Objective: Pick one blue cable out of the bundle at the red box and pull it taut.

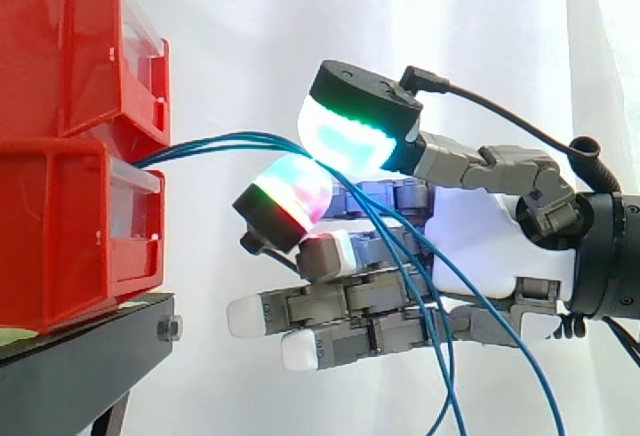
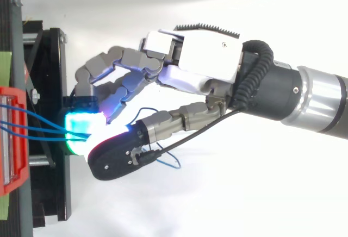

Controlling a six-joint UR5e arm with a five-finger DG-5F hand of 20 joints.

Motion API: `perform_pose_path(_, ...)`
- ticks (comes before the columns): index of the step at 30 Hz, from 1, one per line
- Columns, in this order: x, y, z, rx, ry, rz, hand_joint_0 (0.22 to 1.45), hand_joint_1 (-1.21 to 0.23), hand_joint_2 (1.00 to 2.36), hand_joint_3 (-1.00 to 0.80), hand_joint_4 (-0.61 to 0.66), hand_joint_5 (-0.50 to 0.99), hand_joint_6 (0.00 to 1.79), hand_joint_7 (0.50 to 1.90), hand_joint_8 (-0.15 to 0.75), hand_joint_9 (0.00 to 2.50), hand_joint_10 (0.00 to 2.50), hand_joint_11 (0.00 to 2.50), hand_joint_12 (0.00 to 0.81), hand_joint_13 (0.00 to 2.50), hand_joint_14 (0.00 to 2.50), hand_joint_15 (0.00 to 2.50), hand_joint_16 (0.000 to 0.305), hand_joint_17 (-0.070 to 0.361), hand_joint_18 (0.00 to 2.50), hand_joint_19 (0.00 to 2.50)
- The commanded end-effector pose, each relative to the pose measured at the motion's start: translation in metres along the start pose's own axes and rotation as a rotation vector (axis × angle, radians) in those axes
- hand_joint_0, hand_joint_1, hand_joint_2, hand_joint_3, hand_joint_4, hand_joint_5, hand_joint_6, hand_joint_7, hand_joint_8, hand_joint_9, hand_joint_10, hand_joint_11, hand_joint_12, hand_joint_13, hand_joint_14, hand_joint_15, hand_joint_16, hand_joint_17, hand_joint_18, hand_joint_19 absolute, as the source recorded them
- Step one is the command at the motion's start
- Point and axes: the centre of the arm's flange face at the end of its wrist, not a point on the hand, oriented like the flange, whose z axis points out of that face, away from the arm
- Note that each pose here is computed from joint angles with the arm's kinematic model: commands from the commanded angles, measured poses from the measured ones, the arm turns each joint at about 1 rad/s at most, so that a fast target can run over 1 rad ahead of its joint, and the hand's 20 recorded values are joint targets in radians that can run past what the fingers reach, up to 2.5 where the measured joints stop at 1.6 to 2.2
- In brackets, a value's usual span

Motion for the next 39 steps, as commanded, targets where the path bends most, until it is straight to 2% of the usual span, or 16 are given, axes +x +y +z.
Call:
perform_pose_path(1, -0.0003, -0.0001, 0.0, 0.0, 0.0, 0.0, 0.72, -0.86, 1.02, -0.21, 0.01, -0.21, 0.92, 1.0, 0.283, 0.95, 0.01, 1.15, 0.319, 0.64, 0.01, 0.35, 0.043, 0.096, 0.65, 0.36)
perform_pose_path(10, -0.0004, -0.0003, -0.0002, 0.002, 0.0, -0.001, 0.77, -0.84, 1.01, -0.35, -0.01, -0.22, 0.91, 0.99, 0.268, 0.89, 0.01, 1.08, 0.314, 0.58, 0.01, 0.33, 0.042, 0.095, 0.6, 0.36)
perform_pose_path(13, -0.0005, -0.0003, -0.0002, 0.002, -0.002, -0.001, 0.73, -0.81, 1.01, -0.3, 0.0, -0.22, 0.9, 1.01, 0.256, 0.89, 0.01, 1.09, 0.312, 0.58, 0.01, 0.34, 0.042, 0.095, 0.6, 0.37)
perform_pose_path(17, 0.0006, -0.0004, -0.0005, 0.003, 0.0, -0.001, 0.67, -0.77, 1.02, -0.16, -0.02, -0.2, 0.91, 1.13, 0.243, 0.92, 0.01, 1.08, 0.31, 0.57, 0.01, 0.33, 0.042, 0.095, 0.59, 0.39)
perform_pose_path(18, 0.0008, 0.0004, 0.0001, 0.0, 0.0, 0.0, 0.66, -0.75, 1.01, -0.1, -0.04, -0.2, 0.91, 1.14, 0.252, 0.95, 0.01, 1.06, 0.325, 0.57, 0.01, 0.32, 0.046, 0.103, 0.61, 0.38)
perform_pose_path(22, 0.0007, 0.0002, -0.0001, 0.002, 0.0, 0.0, 0.68, -0.74, 1.0, -0.06, -0.04, -0.19, 0.92, 1.14, 0.277, 0.96, 0.01, 1.05, 0.341, 0.58, 0.01, 0.32, 0.048, 0.109, 0.63, 0.35)
perform_pose_path(24, 0.0007, -0.0003, -0.0003, 0.002, 0.0, 0.0, 0.71, -0.79, 1.01, -0.12, -0.06, -0.21, 0.92, 1.04, 0.255, 0.92, 0.01, 1.08, 0.318, 0.55, 0.01, 0.32, 0.043, 0.096, 0.58, 0.37)
perform_pose_path(26, 0.0007, -0.0003, -0.0003, 0.002, 0.0, 0.0, 0.72, -0.8, 1.02, -0.15, -0.06, -0.21, 0.91, 1.01, 0.252, 0.9, 0.01, 1.07, 0.313, 0.55, 0.01, 0.32, 0.042, 0.095, 0.57, 0.36)
perform_pose_path(31, 0.0007, -0.0003, -0.0003, 0.002, 0.0, 0.0, 0.77, -0.87, 1.01, -0.35, 0.02, -0.21, 0.9, 0.89, 0.244, 0.88, 0.01, 1.06, 0.308, 0.55, 0.01, 0.32, 0.042, 0.094, 0.57, 0.35)
perform_pose_path(33, 0.0006, -0.0004, -0.0005, 0.003, 0.0, -0.001, 0.75, -0.88, 1.0, -0.46, 0.07, -0.21, 0.88, 0.88, 0.247, 0.87, 0.01, 1.05, 0.308, 0.55, 0.01, 0.31, 0.042, 0.094, 0.58, 0.33)
perform_pose_path(37, 0.0007, -0.0003, -0.0003, 0.002, 0.0, 0.0, 0.66, -0.83, 1.0, -0.5, 0.1, -0.21, 0.88, 0.87, 0.254, 0.87, 0.01, 1.06, 0.308, 0.55, 0.01, 0.31, 0.042, 0.094, 0.58, 0.35)
perform_pose_path(39, 0.0007, -0.0003, -0.0003, 0.002, 0.0, 0.0, 0.61, -0.76, 1.0, -0.5, 0.1, -0.21, 0.86, 0.9, 0.267, 0.88, 0.01, 1.04, 0.312, 0.54, 0.01, 0.32, 0.042, 0.095, 0.57, 0.37)
